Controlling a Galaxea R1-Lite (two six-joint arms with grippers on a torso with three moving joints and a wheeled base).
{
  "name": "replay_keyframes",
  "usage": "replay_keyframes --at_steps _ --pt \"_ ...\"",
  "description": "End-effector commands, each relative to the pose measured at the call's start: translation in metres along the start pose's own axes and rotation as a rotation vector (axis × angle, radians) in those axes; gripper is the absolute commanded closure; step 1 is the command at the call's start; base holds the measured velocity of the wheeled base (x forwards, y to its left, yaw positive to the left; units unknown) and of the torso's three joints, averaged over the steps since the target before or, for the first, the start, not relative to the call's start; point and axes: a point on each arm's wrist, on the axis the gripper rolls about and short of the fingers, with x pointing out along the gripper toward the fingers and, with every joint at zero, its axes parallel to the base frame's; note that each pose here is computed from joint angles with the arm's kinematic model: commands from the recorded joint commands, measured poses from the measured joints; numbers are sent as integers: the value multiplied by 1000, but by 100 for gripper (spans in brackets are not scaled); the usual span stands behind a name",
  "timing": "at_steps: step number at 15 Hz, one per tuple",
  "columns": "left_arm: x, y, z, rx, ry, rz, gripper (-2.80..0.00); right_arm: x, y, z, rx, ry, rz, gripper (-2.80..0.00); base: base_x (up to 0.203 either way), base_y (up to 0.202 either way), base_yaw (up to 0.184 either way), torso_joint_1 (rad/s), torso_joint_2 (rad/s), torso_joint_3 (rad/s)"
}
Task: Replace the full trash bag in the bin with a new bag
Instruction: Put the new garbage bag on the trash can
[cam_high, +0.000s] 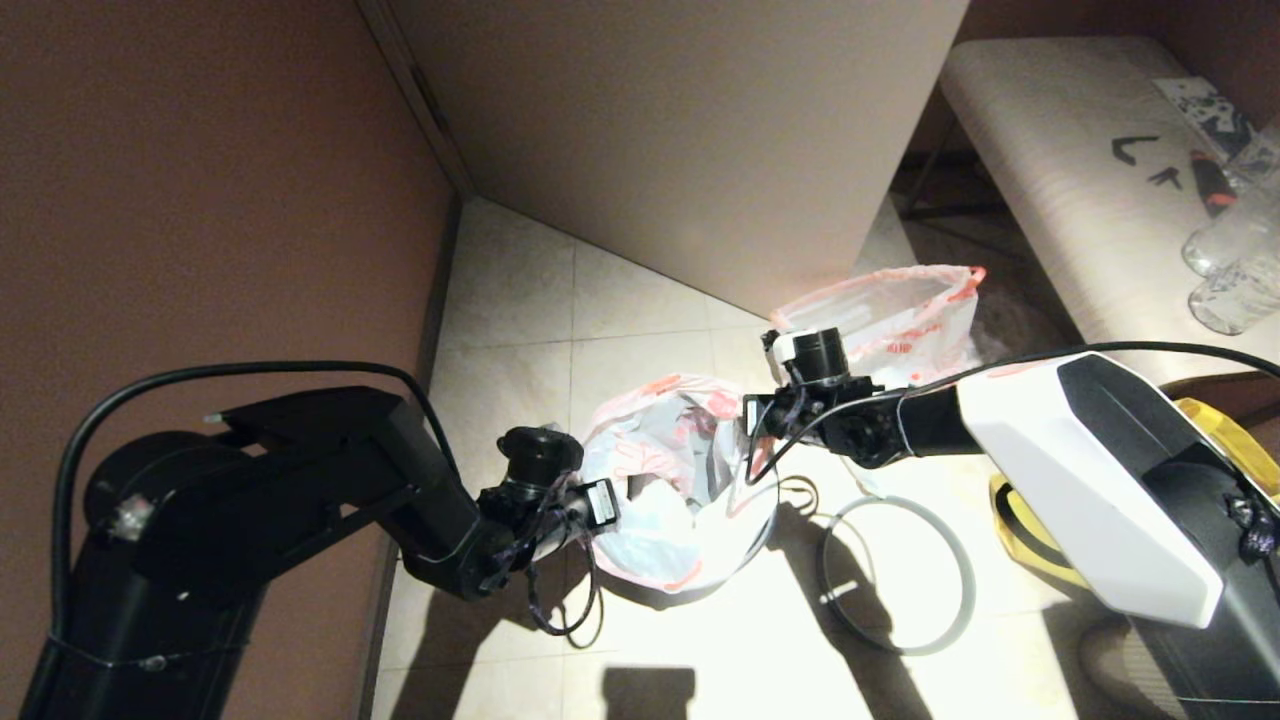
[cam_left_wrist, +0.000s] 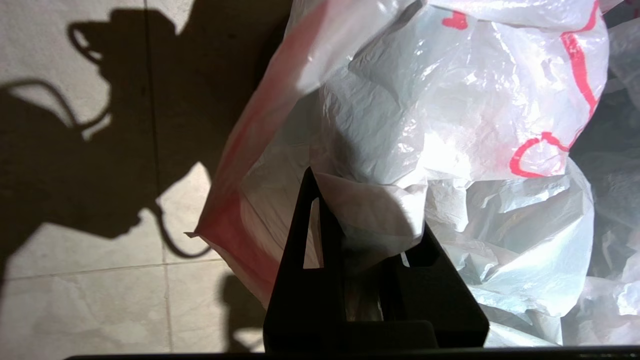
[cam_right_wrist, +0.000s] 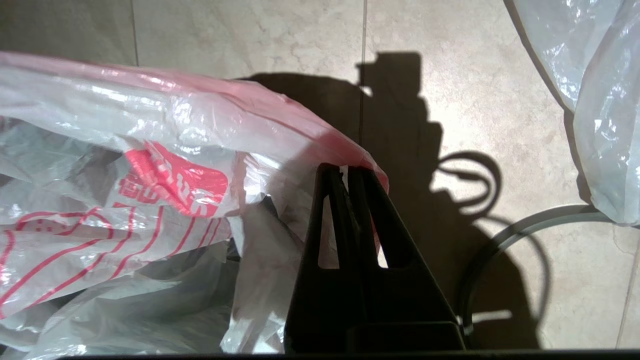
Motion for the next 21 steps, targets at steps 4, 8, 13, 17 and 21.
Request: replay_keyframes --at_steps 4,8,13,17,21 --pt "3 1 -3 8 4 6 0 -1 -12 3 13 -14 -63 0 0 0 0 0 0 0" --pt "6 2 -4 8 4 9 0 -23 -25 -9 13 36 -92 0 0 0 0 0 0 0" --pt "7 3 -1 2 -10 20 0 -24 -18 -43 -15 129 -88 0 0 0 0 0 0 0" --pt "5 2 0 -2 -24 7 0 2 -20 -64 -20 161 -88 0 0 0 0 0 0 0" --pt "1 3 3 -7 -47 -19 0 8 -21 -77 -23 189 -90 0 0 0 0 0 0 0"
